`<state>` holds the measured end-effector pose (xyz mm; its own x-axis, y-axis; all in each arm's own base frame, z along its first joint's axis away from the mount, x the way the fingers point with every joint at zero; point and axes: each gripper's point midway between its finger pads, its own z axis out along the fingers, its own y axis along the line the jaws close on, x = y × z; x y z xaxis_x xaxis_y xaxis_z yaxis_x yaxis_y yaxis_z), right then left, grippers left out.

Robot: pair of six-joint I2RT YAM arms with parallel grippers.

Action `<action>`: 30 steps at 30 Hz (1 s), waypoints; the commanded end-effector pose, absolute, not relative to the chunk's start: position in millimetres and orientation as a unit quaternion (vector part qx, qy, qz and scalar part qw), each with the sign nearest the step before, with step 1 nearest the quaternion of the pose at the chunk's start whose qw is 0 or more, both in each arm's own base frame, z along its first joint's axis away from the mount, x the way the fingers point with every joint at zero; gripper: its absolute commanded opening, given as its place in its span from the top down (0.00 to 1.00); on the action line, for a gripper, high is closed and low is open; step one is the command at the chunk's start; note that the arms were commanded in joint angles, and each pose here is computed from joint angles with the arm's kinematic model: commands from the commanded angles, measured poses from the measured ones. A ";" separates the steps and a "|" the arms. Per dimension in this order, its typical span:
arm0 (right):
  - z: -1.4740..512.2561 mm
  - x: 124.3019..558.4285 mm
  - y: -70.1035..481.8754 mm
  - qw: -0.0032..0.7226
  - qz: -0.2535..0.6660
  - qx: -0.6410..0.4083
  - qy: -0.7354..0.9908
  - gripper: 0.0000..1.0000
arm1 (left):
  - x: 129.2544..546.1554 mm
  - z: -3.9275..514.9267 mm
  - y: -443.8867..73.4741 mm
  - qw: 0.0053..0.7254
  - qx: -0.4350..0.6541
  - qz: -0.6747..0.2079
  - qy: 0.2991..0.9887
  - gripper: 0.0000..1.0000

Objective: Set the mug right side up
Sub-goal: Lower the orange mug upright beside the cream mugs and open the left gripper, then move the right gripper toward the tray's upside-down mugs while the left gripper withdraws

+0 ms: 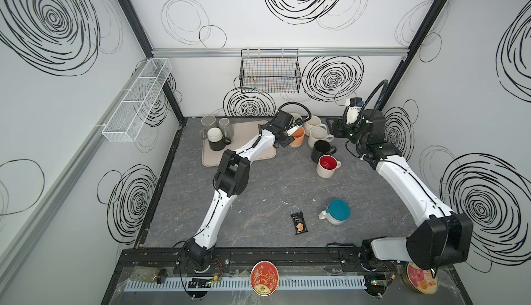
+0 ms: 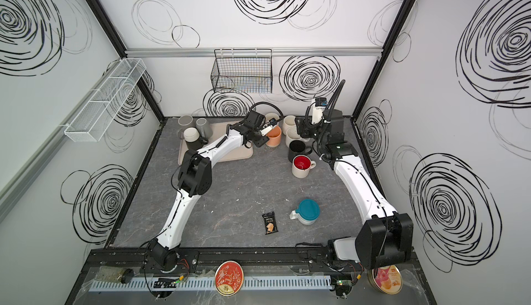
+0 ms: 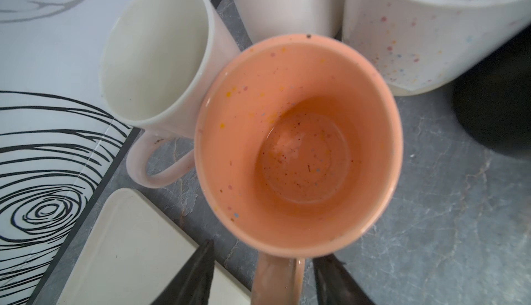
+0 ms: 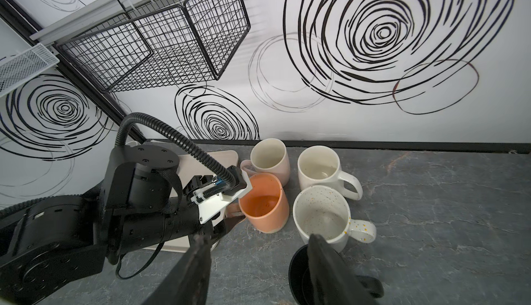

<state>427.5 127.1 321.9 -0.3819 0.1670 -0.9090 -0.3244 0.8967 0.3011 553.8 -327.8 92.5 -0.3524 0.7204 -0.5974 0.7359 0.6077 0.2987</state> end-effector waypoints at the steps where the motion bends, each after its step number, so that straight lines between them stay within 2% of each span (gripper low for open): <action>1: 331.4 427.5 129.2 0.560 0.234 -0.048 0.793 0.43 | 552.8 157.6 -335.8 0.413 0.423 -0.041 0.805 0.39; 8: 329.6 424.9 141.1 0.552 0.250 -0.050 0.794 0.44 | 535.0 219.4 -319.6 0.453 0.398 -0.064 0.795 0.36; 13: 319.0 425.1 155.7 0.537 0.249 -0.057 0.804 0.44 | 522.9 242.8 -281.8 0.463 0.357 -0.055 0.810 0.35; 19: 297.0 424.0 200.7 0.511 0.253 -0.095 0.816 0.44 | 513.3 239.2 -195.4 0.454 0.247 -0.038 0.855 0.33; 26: 267.8 417.5 270.1 0.468 0.278 -0.156 0.824 0.44 | 515.5 209.6 -46.8 0.426 0.024 -0.023 0.904 0.32; 30: 248.3 415.7 303.5 0.441 0.289 -0.181 0.830 0.44 | 519.8 190.3 5.0 0.413 -0.024 -0.020 0.910 0.31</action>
<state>414.8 285.5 240.2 -0.5639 -0.0287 -0.8253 -0.5205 0.7882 0.3283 511.6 -10.7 179.3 -0.6998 0.0342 -0.7136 0.0347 0.9993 0.0139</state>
